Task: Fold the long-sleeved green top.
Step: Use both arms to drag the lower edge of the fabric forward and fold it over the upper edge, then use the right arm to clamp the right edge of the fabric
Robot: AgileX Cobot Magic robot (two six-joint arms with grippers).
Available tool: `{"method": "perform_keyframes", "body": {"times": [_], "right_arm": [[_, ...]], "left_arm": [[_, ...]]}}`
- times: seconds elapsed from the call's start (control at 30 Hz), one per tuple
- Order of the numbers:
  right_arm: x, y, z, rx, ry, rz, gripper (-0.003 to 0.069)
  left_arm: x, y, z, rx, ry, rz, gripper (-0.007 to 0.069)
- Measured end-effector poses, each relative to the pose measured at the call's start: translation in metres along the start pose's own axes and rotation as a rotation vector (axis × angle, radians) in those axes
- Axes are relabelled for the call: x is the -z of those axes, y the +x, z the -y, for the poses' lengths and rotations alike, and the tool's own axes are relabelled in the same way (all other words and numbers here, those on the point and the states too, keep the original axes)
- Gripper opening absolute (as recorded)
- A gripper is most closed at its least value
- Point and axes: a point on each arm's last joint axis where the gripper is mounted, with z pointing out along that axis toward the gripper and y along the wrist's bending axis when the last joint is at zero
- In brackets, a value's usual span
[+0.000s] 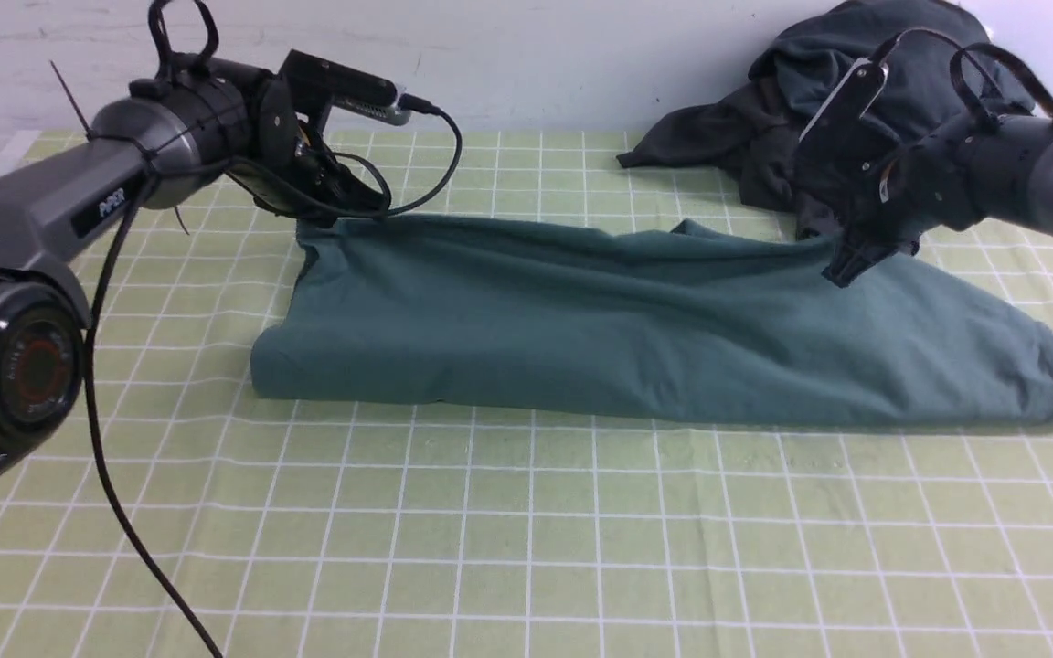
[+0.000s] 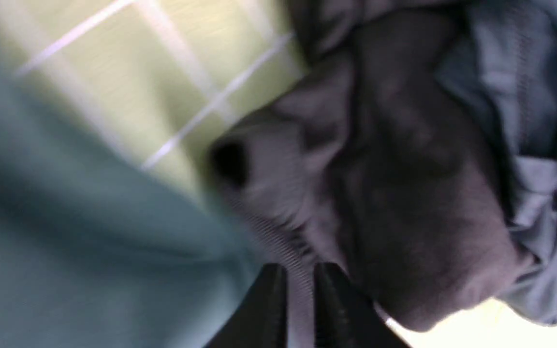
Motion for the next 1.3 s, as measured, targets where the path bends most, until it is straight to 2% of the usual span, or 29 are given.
{"method": "perform_keyframes", "body": {"times": [0.07,0.1,0.17,0.3,0.37,0.47,0.5,0.6,0.63,0.7,0.8,0.83,0.87,0.93,0.97,1.03,1.17,1.3], "right_arm": [[0.003,-0.003,0.006,-0.083,0.015,0.003,0.0195],[0.003,-0.004,0.007,-0.09,0.015,0.0,0.0202],[0.009,-0.008,0.016,-0.183,0.032,-0.032,0.0281],[0.019,-0.012,0.02,-0.285,-0.001,-0.117,0.0296],[0.026,-0.013,0.012,-0.305,-0.108,-0.196,0.0246],[0.032,-0.011,-0.009,-0.286,-0.323,-0.275,0.0127],[0.031,-0.009,-0.017,-0.294,-0.402,-0.3,0.0064],[0.024,-0.001,-0.017,-0.33,-0.429,-0.319,0.002],[0.013,0.012,-0.008,-0.395,-0.405,-0.338,-0.0001],[-0.002,0.033,0.009,-0.501,-0.339,-0.369,-0.0009],[-0.013,0.076,0.042,-0.64,-0.184,-0.483,-0.001],[-0.013,0.081,0.045,-0.665,-0.17,-0.498,-0.001],[-0.009,0.099,0.06,-0.693,-0.091,-0.578,-0.001],[0.004,0.11,0.072,-0.728,-0.048,-0.655,-0.0008],[0.007,0.111,0.075,-0.736,-0.044,-0.656,-0.0007],[0.024,0.11,0.087,-0.782,-0.047,-0.646,-0.0001],[0.062,0.102,0.111,-0.904,-0.127,-0.531,0.0046],[0.061,0.114,0.118,-0.991,-0.194,-0.513,0.0179]], "left_arm": [[-0.006,-0.003,-0.001,0.024,-0.014,0.012,0.0358],[-0.006,-0.003,-0.001,0.026,-0.015,0.013,0.0375],[0.0,-0.012,-0.005,0.077,-0.037,0.033,0.0441],[0.018,-0.021,-0.009,0.111,-0.041,0.007,0.0426],[0.033,-0.019,-0.005,0.112,-0.003,-0.091,0.0353],[0.043,-0.008,0.009,0.037,0.104,-0.257,0.0221],[0.044,0.0,0.017,-0.001,0.163,-0.34,0.0153],[0.043,0.01,0.022,-0.015,0.211,-0.41,0.0073],[0.042,0.017,0.023,-0.024,0.226,-0.46,0.0029],[0.04,0.023,0.02,-0.022,0.229,-0.49,0.0008],[0.044,0.026,0.017,-0.011,0.242,-0.505,-0.0001],[0.044,0.027,0.017,-0.01,0.244,-0.51,-0.0001],[0.057,0.025,0.017,-0.008,0.255,-0.501,-0.0001],[0.079,0.021,0.016,-0.006,0.271,-0.48,-0.0001],[0.082,0.02,0.016,-0.006,0.273,-0.476,-0.0001],[0.12,0.014,0.015,-0.01,0.3,-0.432,-0.0001],[0.219,0.013,0.013,0.0,0.333,-0.245,-0.0001],[0.292,0.032,0.012,0.013,0.305,-0.021,-0.0001]]}}
